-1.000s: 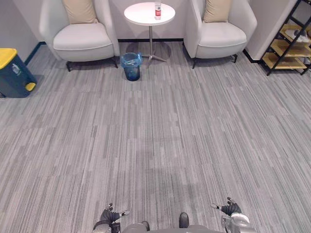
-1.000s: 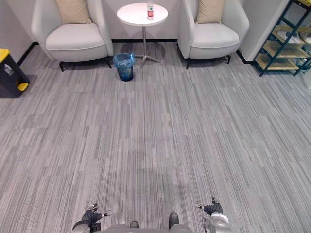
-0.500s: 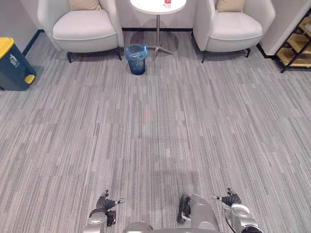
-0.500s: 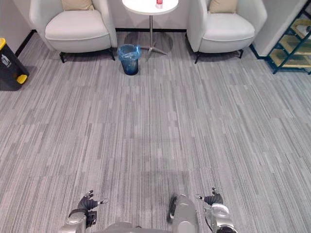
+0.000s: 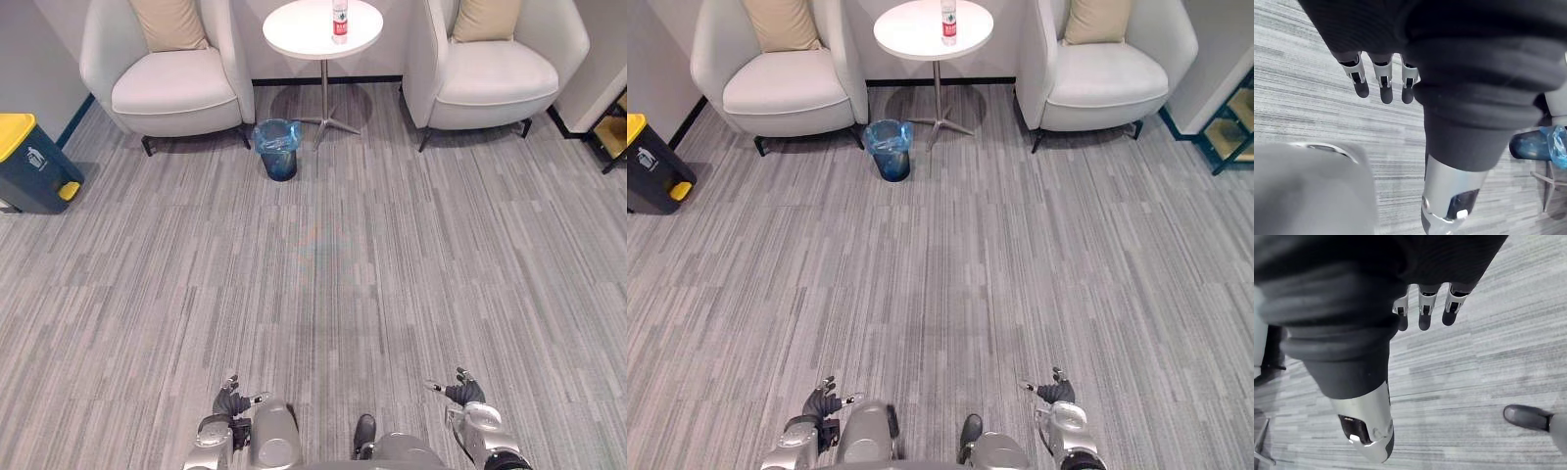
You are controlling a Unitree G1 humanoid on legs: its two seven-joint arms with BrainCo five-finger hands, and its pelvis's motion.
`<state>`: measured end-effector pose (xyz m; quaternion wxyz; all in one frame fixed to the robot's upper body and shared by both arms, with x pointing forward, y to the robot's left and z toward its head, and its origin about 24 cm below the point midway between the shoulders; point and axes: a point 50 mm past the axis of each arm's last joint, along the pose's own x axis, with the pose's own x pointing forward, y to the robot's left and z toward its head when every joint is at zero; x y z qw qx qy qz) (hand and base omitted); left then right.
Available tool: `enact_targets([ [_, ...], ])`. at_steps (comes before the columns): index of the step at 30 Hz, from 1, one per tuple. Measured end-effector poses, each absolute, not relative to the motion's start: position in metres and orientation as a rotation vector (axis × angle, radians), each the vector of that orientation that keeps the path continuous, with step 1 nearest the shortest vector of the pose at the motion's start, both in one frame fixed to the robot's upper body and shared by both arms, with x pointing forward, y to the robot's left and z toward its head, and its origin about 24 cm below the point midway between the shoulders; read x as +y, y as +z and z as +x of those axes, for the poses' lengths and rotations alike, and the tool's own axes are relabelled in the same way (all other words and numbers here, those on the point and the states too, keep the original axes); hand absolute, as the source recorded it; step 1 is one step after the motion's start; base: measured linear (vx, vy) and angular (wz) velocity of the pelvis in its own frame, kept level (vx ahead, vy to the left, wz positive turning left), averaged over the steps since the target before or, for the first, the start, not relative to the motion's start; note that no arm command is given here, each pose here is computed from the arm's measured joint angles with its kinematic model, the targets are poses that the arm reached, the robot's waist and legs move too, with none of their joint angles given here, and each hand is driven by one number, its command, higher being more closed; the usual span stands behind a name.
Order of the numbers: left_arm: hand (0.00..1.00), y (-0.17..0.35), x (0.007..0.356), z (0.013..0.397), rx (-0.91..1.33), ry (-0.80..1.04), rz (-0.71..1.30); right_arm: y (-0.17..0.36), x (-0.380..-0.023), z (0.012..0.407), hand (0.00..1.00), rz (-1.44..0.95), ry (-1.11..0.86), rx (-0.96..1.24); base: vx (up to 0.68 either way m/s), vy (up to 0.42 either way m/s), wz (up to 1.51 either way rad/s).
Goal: Gather rubbish on tea table into small bin, then transfer packed bag to large trash can.
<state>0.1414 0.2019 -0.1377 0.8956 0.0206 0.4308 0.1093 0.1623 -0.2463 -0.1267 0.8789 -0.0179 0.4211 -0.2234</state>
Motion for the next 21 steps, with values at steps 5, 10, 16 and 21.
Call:
enact_targets([
  [5,0.00,-0.135,0.212,0.144,0.884,0.264,0.043,-0.132,-0.236,0.157,0.00,-0.022,-0.444,0.906,0.47,0.214,-0.19],
  [10,0.00,-0.140,0.216,0.131,0.930,0.293,0.038,-0.133,-0.226,0.162,0.00,-0.048,-0.396,0.913,0.46,0.164,-0.13],
  [16,0.00,-0.135,0.216,0.143,0.892,0.295,0.033,-0.136,-0.225,0.159,0.00,-0.097,-0.362,0.947,0.48,-0.032,0.09],
  [21,0.00,-0.137,0.220,0.136,0.908,0.305,0.041,-0.140,-0.228,0.148,0.00,-0.104,-0.372,0.974,0.52,-0.201,0.29],
])
